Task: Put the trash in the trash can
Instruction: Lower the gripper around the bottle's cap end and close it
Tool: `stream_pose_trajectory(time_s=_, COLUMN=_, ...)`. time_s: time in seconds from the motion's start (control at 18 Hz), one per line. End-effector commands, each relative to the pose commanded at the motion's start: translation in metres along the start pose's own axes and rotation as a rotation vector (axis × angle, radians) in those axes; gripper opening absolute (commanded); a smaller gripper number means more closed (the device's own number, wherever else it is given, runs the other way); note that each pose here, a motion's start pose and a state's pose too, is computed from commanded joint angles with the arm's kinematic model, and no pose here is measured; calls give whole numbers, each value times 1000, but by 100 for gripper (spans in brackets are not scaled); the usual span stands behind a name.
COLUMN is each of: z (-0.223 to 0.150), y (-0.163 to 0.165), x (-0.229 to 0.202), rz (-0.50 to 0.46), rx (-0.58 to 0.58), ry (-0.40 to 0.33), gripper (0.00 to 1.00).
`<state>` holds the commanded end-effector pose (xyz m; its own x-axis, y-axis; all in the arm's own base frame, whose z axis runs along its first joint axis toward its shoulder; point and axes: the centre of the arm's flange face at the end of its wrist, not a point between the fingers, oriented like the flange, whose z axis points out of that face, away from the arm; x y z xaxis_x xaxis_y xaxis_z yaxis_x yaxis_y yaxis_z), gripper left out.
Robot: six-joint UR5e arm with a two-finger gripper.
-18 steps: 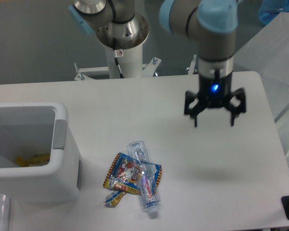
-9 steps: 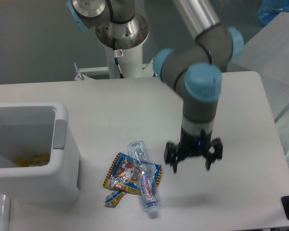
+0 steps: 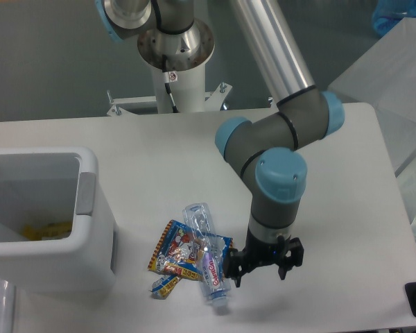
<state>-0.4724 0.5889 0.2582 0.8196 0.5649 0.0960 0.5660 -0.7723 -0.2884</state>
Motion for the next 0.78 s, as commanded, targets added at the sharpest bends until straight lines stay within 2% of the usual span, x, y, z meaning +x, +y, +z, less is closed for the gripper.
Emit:
stream_pose_trajectory(time_s=0.22, z=25, y=-5, x=17, rz=-4, rx=46, ry=-6, gripper=100)
stream_pose_trajectory(time_s=0.78, z=60, y=-1, x=34, rz=17, rx=9, ry=5, gripper=100)
